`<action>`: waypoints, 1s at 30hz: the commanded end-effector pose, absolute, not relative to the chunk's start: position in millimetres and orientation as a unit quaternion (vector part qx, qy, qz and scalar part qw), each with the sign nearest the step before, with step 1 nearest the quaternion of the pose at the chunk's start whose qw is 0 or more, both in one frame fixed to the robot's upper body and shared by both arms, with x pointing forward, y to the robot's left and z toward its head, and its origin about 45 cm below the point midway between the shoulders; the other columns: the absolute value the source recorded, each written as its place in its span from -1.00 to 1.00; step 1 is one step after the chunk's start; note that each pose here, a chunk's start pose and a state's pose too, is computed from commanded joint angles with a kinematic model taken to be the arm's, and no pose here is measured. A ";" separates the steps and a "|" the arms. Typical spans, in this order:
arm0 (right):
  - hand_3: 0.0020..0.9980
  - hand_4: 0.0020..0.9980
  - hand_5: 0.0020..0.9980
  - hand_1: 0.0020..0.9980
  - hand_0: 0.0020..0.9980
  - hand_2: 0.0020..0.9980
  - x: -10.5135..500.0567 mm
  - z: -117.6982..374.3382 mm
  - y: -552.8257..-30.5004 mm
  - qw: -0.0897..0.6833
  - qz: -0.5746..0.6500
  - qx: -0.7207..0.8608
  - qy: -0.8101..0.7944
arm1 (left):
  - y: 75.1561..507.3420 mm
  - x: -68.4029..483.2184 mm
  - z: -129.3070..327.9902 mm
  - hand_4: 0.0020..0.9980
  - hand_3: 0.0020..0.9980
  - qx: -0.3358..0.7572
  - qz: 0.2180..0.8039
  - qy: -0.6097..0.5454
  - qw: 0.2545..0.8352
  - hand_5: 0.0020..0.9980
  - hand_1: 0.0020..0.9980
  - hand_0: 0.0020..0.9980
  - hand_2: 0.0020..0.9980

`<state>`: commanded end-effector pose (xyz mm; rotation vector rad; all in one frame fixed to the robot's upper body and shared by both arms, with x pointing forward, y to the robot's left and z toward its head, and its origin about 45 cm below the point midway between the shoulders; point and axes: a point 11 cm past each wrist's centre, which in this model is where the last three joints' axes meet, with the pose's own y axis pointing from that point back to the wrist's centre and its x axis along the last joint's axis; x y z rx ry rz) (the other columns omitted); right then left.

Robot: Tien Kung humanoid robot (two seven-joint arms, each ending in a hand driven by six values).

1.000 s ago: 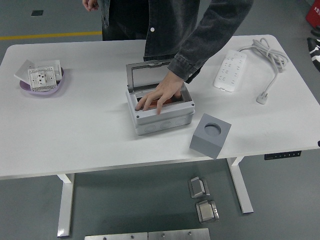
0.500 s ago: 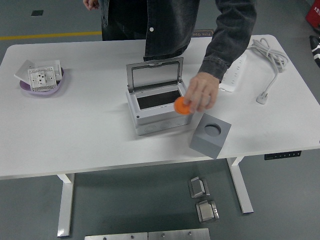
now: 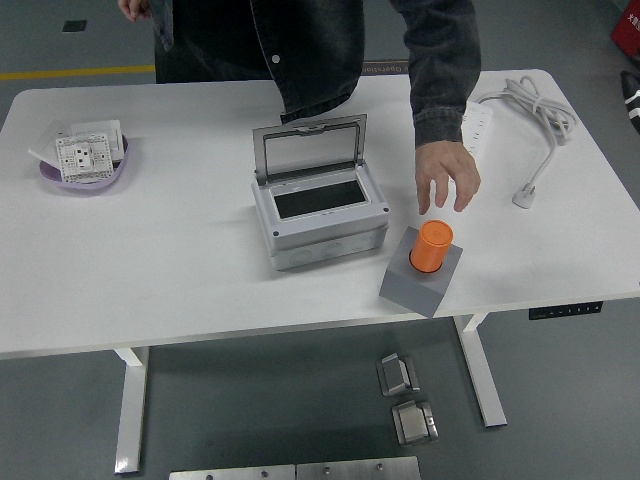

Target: Pick up the cylinder from the cube,place it in the box,flap close box

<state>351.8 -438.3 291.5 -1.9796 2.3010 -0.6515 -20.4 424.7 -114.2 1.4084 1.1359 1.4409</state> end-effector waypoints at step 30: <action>1.00 0.75 -0.16 0.99 0.82 1.00 337.4 153.5 -310.0 -0.013 -0.062 -0.772 0.632 | 420.9 -22.1 -115.4 0.10 0.15 0.559 0.565 0.452 0.404 -0.52 0.30 0.33 0.08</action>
